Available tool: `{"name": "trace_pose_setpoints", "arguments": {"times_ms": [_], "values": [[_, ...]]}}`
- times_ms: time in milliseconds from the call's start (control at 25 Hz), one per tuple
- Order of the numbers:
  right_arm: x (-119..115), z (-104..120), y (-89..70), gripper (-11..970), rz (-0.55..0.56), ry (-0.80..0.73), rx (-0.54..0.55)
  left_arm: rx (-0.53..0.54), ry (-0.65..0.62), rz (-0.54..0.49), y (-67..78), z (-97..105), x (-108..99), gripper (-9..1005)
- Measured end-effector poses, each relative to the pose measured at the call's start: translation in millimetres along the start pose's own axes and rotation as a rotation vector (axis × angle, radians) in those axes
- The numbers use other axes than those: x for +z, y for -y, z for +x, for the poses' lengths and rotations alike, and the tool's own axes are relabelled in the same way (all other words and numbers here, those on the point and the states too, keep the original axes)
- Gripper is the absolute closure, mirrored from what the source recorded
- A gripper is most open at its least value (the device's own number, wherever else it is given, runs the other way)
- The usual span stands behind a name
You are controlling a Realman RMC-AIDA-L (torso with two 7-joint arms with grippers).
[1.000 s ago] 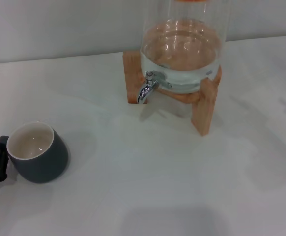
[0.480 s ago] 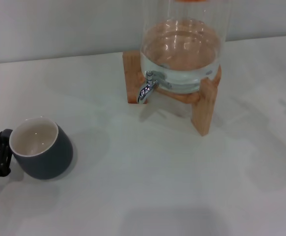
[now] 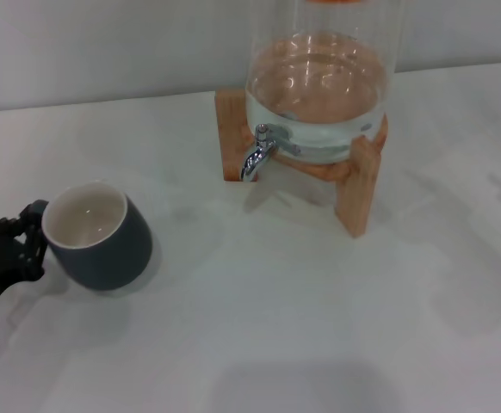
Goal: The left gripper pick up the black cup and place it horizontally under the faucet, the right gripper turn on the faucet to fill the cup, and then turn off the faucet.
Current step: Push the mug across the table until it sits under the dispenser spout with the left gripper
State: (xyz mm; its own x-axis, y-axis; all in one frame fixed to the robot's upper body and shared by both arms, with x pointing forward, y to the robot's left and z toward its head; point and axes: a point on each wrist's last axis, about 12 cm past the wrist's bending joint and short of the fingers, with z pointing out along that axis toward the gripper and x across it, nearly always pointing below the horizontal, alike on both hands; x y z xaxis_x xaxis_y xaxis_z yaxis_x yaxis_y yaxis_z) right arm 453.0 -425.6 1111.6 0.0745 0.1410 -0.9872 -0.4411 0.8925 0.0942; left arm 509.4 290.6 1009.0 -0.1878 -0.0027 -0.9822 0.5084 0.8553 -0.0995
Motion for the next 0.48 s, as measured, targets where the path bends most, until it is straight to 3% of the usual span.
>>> {"name": "trace_pose_setpoints", "arguments": {"times_ms": [480], "values": [[1.3, -1.6, -3.0, 217, -0.028, 0.013, -0.004, 0.002, -0.026, 0.057, 9.8, -9.4, 33.4, 884]]}}
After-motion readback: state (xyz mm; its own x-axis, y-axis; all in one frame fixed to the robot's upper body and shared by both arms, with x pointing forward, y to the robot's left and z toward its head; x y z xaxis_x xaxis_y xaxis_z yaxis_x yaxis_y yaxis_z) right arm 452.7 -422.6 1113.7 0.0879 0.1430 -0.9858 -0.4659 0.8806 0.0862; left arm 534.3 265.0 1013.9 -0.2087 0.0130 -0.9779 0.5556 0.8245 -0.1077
